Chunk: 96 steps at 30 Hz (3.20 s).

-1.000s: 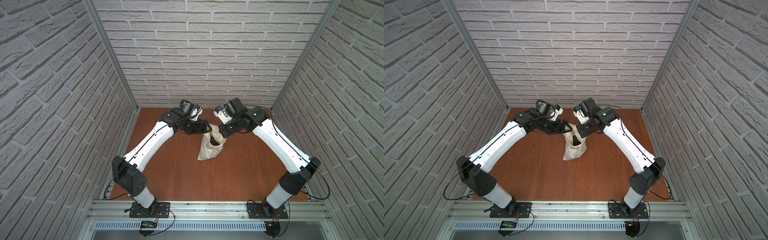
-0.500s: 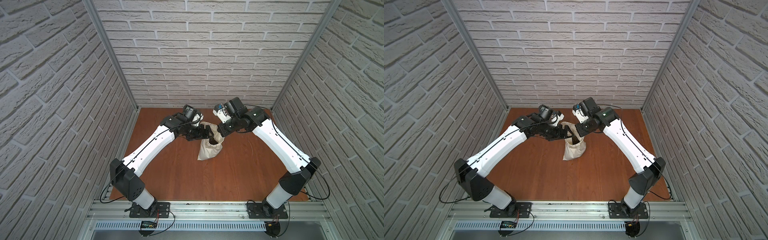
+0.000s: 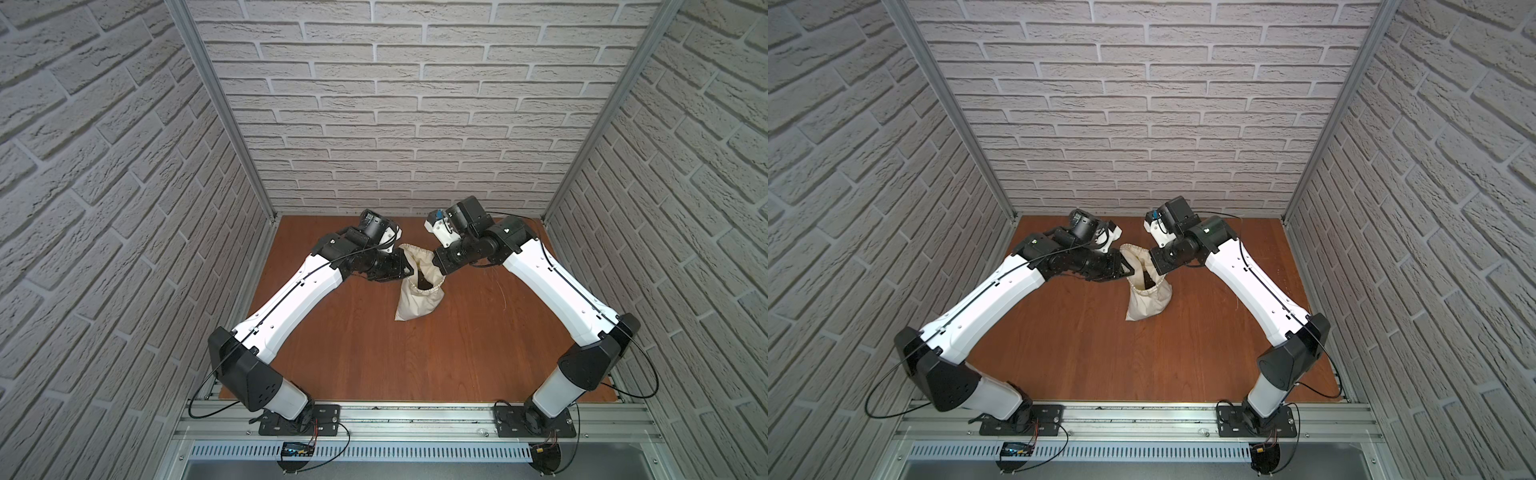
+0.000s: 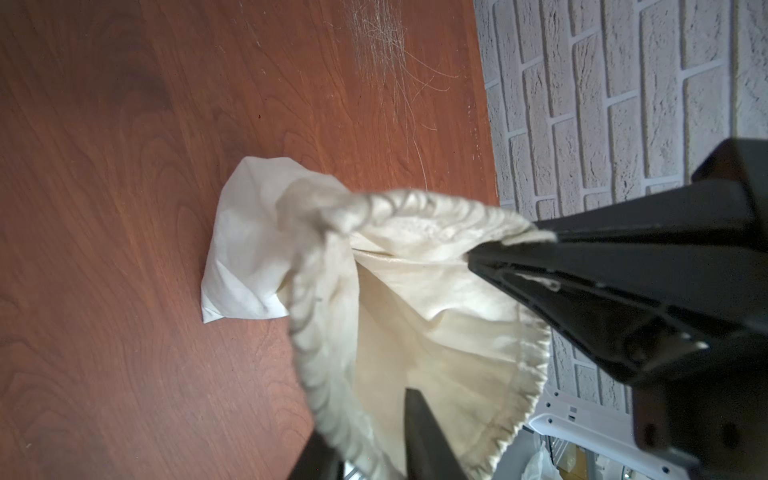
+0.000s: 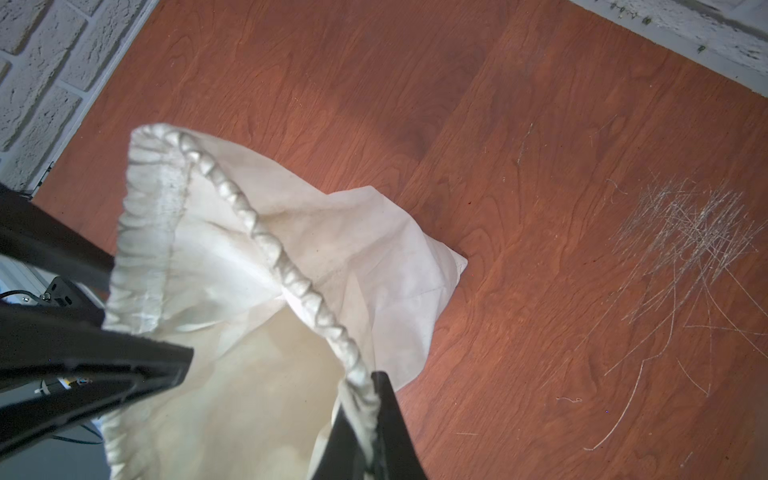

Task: Close the soil bag
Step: Adjust the soil bag at the center of the board.

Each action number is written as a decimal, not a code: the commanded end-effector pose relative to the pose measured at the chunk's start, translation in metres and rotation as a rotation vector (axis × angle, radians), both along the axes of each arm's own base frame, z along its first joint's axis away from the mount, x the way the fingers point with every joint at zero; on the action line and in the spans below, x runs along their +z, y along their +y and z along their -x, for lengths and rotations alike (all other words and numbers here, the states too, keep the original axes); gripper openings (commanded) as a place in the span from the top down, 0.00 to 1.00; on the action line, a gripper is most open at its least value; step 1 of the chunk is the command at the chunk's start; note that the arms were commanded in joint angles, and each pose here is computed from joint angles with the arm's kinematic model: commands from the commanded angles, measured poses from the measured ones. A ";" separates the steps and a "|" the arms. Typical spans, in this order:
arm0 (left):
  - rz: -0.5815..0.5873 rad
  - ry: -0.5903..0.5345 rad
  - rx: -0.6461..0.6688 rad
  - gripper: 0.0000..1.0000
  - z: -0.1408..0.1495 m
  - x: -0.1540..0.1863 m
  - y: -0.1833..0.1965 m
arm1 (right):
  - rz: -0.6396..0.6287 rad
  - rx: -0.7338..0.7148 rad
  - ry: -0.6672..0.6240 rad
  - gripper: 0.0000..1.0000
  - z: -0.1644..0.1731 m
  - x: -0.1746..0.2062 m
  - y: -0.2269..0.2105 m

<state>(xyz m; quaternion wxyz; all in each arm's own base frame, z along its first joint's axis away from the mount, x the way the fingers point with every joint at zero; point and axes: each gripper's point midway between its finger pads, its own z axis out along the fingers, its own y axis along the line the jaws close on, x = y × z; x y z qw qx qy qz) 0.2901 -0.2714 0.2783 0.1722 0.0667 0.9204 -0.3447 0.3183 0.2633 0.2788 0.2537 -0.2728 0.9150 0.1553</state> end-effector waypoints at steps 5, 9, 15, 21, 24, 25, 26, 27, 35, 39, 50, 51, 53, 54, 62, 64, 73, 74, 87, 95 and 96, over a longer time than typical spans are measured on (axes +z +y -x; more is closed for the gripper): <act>0.012 -0.023 -0.014 1.00 0.006 0.011 0.000 | -0.050 -0.009 -0.047 0.97 0.000 0.019 -0.002; -0.023 -0.089 0.008 1.00 0.000 0.024 0.012 | -0.074 -0.060 -0.071 0.97 -0.004 0.030 -0.009; -0.183 -0.265 0.103 1.00 -0.032 0.080 0.059 | -0.202 -0.180 -0.156 0.97 -0.017 0.082 -0.024; -0.208 -0.298 0.122 1.00 -0.040 0.096 0.080 | -0.243 -0.214 -0.122 0.97 -0.009 0.088 -0.029; -0.195 -0.274 0.119 1.00 -0.040 0.083 0.082 | -0.266 -0.206 -0.085 0.97 -0.002 0.075 -0.026; -0.188 -0.264 0.113 1.00 -0.039 0.077 0.081 | -0.274 -0.203 -0.075 0.97 0.000 0.071 -0.025; -0.183 -0.254 0.106 1.00 -0.038 0.071 0.079 | -0.279 -0.204 -0.064 0.97 0.001 0.065 -0.024; -0.182 -0.244 0.103 1.00 -0.038 0.065 0.079 | -0.286 -0.205 -0.058 0.97 0.002 0.061 -0.024; -0.174 -0.180 0.113 1.00 -0.037 0.028 0.086 | -0.321 -0.193 -0.015 0.97 0.005 0.043 -0.019; -0.176 -0.183 0.124 1.00 -0.037 0.030 0.093 | -0.349 -0.202 -0.027 0.97 0.005 0.052 -0.026; -0.157 -0.165 0.135 1.00 -0.042 0.028 0.098 | -0.386 -0.319 -0.039 0.97 0.006 0.045 -0.071; -0.154 -0.163 0.134 1.00 -0.043 0.028 0.097 | -0.391 -0.321 -0.035 0.97 0.008 0.044 -0.073; -0.146 -0.158 0.131 1.00 -0.044 0.027 0.095 | -0.416 -0.320 -0.033 0.94 0.010 0.042 -0.074; -0.140 -0.154 0.130 1.00 -0.044 0.026 0.094 | -0.430 -0.319 -0.030 0.92 0.010 0.041 -0.075; -0.115 -0.139 0.104 1.00 -0.045 0.023 0.079 | -0.538 -0.254 -0.005 0.87 0.010 0.039 -0.058; -0.121 -0.135 0.098 1.00 -0.045 0.020 0.076 | -0.555 -0.234 0.013 0.91 0.009 0.037 -0.052; -0.150 -0.135 0.105 1.00 -0.045 0.017 0.081 | -0.495 -0.303 -0.031 0.91 0.007 0.028 -0.076; -0.154 -0.133 0.107 1.00 -0.046 0.016 0.082 | -0.504 -0.310 -0.043 0.89 0.007 0.030 -0.078; -0.146 -0.130 0.103 1.00 -0.045 0.015 0.081 | -0.590 -0.320 -0.195 0.97 -0.005 0.063 -0.081; -0.139 -0.130 0.094 1.00 -0.044 0.017 0.080 | -0.514 -0.251 -0.062 0.49 0.005 0.011 -0.072; -0.140 -0.129 0.093 1.00 -0.045 0.017 0.080 | -0.520 -0.248 -0.044 0.45 0.007 0.005 -0.070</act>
